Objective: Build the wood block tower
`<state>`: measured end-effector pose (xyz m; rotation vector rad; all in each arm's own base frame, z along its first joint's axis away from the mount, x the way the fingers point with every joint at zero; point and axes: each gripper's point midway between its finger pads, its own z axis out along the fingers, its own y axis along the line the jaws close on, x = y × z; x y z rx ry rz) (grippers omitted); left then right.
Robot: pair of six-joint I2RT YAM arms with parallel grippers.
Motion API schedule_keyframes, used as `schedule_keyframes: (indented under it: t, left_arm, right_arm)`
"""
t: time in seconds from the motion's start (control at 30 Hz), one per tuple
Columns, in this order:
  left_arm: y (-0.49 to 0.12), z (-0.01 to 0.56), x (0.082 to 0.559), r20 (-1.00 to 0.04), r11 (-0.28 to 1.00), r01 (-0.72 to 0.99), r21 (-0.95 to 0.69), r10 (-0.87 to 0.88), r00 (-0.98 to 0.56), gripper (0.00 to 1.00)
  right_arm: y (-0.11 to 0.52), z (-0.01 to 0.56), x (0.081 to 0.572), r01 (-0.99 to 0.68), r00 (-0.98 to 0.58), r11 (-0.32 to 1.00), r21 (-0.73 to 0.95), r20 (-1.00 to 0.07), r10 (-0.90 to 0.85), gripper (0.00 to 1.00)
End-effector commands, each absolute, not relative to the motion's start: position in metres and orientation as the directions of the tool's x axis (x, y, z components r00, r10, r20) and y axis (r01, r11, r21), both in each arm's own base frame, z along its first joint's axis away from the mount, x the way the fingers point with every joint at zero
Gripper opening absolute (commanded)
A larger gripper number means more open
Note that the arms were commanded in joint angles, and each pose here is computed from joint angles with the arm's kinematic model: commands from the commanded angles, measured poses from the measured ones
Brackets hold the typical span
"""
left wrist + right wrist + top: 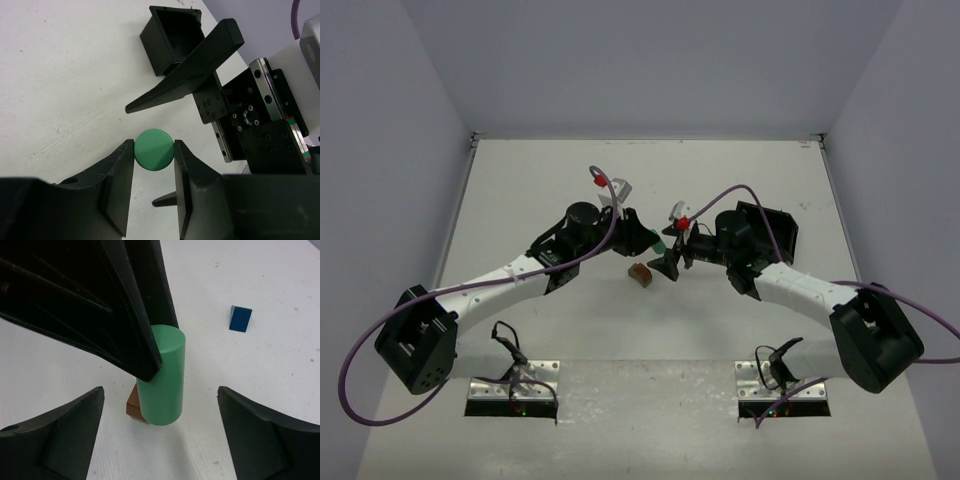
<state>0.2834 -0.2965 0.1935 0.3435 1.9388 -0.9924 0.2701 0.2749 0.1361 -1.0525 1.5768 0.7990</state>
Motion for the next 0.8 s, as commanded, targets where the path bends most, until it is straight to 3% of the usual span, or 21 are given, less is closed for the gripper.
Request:
schedule_keyframes:
  t: [0.0,0.13,0.33,0.47,0.77]
  left_arm:
    - [-0.296,0.224,0.3,-0.889,0.713,0.582,-0.392,-0.129,-0.44,0.0]
    - [-0.281,0.218,0.307,-0.898,0.779,0.526,-0.34,-0.102,-0.428,0.0]
    - [-0.266,0.2,0.307,-0.891,0.861,0.432,-0.267,-0.051,-0.451,0.0]
    - [-0.271,0.184,0.289,-0.87,0.85,0.455,-0.266,-0.008,-0.493,0.0]
    - [-0.276,0.159,0.268,-0.866,0.869,0.438,-0.228,0.026,-0.5,0.0]
  right_arm:
    - [0.265,0.151,0.278,-0.869,-0.111,0.495,0.01,-0.979,-0.174,0.99]
    - [0.228,0.128,0.282,-0.731,-0.229,0.681,0.051,-0.958,-0.174,0.99]
    - [0.151,0.118,0.306,-0.291,-0.31,0.954,0.078,-0.951,-0.017,0.99]
    - [0.127,0.112,0.301,-0.174,-0.335,0.983,0.065,-0.942,0.003,0.99]
    - [0.127,0.118,0.293,-0.205,-0.288,0.975,0.084,-0.957,0.022,0.99]
